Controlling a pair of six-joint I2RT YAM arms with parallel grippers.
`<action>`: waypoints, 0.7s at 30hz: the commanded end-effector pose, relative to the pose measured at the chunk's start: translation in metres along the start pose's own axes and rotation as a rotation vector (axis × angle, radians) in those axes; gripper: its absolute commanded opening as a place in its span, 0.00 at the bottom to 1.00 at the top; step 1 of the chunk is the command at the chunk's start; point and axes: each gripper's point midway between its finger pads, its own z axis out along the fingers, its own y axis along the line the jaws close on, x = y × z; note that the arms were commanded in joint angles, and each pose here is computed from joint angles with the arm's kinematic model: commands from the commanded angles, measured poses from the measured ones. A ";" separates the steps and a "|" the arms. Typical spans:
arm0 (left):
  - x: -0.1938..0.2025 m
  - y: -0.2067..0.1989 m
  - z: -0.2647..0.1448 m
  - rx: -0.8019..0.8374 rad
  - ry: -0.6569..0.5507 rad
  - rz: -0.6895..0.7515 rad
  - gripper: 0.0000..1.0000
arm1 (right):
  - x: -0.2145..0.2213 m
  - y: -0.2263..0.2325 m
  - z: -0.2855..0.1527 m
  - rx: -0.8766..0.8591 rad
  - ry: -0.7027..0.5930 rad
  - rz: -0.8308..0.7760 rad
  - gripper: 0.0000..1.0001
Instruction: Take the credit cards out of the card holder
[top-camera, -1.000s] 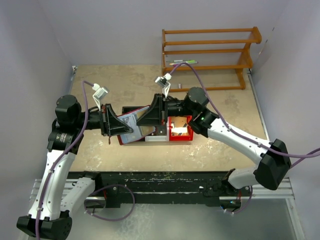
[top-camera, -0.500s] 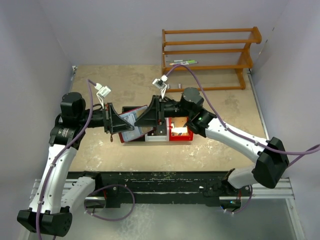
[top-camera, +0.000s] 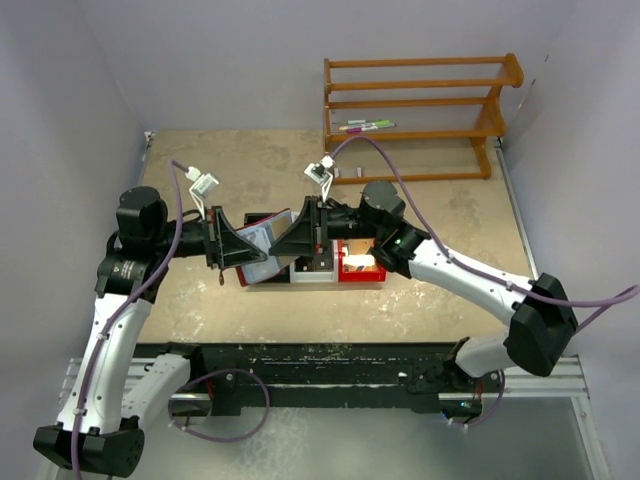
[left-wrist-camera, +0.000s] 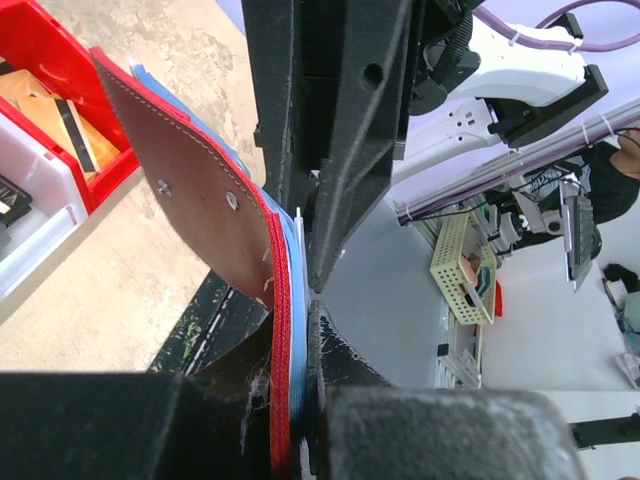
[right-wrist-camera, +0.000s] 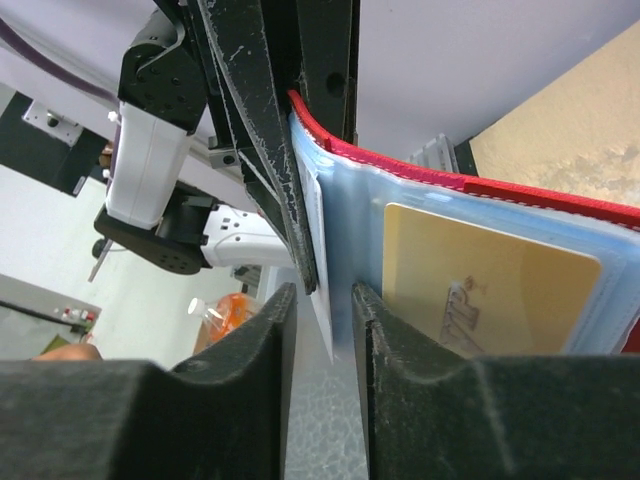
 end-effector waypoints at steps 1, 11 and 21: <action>-0.007 -0.031 -0.005 0.091 -0.001 0.133 0.12 | -0.015 0.005 0.010 -0.043 -0.053 -0.011 0.15; 0.002 -0.041 -0.009 0.146 0.033 0.135 0.32 | -0.004 -0.004 -0.008 -0.032 -0.087 0.038 0.00; 0.004 -0.056 -0.012 0.199 0.022 0.163 0.24 | -0.007 0.009 -0.022 -0.044 -0.137 0.006 0.00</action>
